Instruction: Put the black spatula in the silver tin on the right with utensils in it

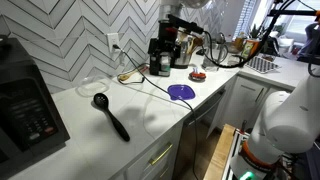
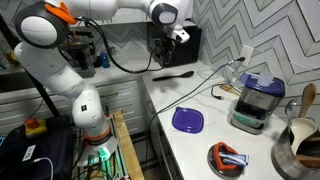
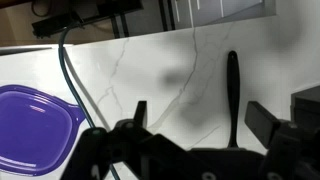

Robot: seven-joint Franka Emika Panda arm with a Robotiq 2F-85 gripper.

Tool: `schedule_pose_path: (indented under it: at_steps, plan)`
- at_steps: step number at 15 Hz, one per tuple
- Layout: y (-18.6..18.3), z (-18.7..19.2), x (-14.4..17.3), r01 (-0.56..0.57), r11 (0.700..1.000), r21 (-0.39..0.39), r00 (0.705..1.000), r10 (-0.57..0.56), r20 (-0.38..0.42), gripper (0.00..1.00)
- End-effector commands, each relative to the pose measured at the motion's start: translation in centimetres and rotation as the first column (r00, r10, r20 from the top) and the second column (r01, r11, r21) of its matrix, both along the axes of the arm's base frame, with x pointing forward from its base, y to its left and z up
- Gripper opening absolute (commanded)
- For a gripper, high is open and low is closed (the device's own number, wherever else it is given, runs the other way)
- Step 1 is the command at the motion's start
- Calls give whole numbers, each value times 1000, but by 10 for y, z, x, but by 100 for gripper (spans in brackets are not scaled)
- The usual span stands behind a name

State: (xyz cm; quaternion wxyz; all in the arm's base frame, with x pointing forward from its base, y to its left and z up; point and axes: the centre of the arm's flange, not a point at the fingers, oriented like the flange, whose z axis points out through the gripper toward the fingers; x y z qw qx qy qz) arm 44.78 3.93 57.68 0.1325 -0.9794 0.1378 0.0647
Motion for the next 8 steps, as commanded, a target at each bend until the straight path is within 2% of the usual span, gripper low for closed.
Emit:
schedule_pose_path:
  at_steps: [1, 2, 4, 5, 8]
  plan:
    - [0, 0, 0, 0, 1000, 0, 1000, 0, 0, 100]
    - [0, 0, 0, 0, 1000, 0, 1000, 0, 0, 100]
    - [6, -3, 20, 25, 1000, 18, 999, -25, 22, 100]
    - [13, -7, 40, 71, 997, 7, 996, -71, 46, 100]
    - [37, -22, 84, 99, 995, -7, 991, -98, 92, 100]
